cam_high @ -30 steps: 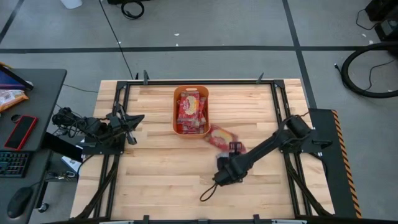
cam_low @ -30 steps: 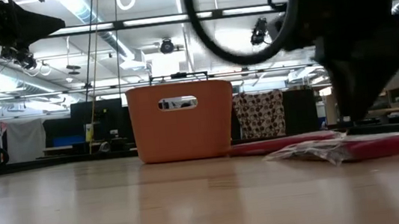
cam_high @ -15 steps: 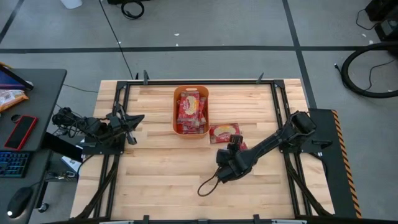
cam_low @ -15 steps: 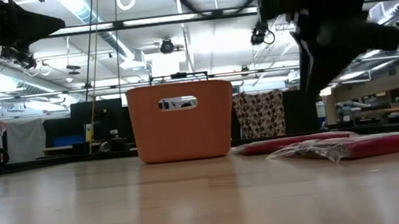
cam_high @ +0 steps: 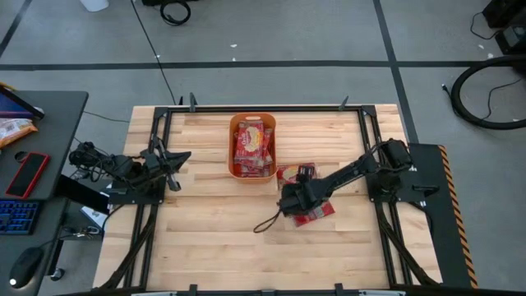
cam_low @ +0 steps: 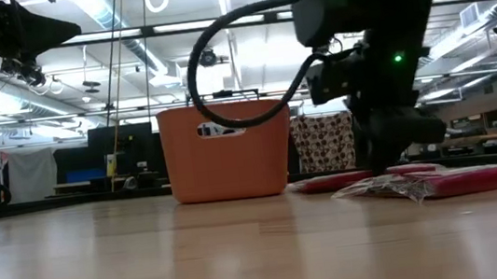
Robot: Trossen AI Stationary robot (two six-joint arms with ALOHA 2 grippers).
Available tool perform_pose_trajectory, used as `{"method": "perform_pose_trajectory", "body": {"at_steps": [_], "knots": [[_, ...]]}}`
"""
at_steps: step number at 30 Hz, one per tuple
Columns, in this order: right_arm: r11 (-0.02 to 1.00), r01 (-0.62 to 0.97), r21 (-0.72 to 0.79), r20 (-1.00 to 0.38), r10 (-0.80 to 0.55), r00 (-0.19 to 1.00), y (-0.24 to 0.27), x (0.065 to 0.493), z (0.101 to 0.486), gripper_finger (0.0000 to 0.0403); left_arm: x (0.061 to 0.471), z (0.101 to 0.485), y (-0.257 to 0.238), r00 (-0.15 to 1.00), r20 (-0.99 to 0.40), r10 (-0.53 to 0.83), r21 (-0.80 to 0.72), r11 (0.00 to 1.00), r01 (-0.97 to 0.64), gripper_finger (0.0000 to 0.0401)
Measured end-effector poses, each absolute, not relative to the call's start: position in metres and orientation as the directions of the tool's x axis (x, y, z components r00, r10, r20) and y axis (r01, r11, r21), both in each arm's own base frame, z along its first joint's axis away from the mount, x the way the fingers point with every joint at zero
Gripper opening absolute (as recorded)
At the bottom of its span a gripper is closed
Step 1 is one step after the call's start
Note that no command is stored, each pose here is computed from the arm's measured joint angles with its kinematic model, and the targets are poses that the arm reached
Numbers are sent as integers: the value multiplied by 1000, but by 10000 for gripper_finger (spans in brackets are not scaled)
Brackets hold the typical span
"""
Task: Sort popcorn bags into baskets
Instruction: Put the top popcorn bag into the orange bin
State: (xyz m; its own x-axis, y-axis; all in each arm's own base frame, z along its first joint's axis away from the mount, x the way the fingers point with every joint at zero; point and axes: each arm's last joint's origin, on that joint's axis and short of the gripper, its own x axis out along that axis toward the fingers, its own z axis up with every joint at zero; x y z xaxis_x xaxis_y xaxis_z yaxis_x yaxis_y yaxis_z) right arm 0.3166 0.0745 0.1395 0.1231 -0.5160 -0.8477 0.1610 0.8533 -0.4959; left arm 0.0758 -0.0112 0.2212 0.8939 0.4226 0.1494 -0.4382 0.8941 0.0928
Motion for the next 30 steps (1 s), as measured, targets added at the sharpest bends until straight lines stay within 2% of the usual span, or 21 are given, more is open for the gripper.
{"method": "perform_pose_trajectory", "body": {"at_steps": [5,10,15,20,25,30], "knots": [[884,103,-456,-880,-465,99,60,322,136,203,76,221,-11,894,149,423,93,894,-438,13],[907,93,-411,-901,-419,108,51,322,129,164,76,221,-11,894,149,423,93,894,-438,13],[909,88,-408,-904,-415,104,50,322,129,95,76,221,-11,894,149,423,94,894,-438,13],[884,64,-463,-885,-466,25,48,314,140,13,76,221,-11,894,149,423,94,894,-438,13],[830,105,-548,-836,-546,-52,40,303,162,19,76,221,-11,894,149,423,94,894,-438,13],[757,150,-636,-764,-645,16,34,300,190,7,76,221,-11,894,149,423,94,894,-438,13]]}}
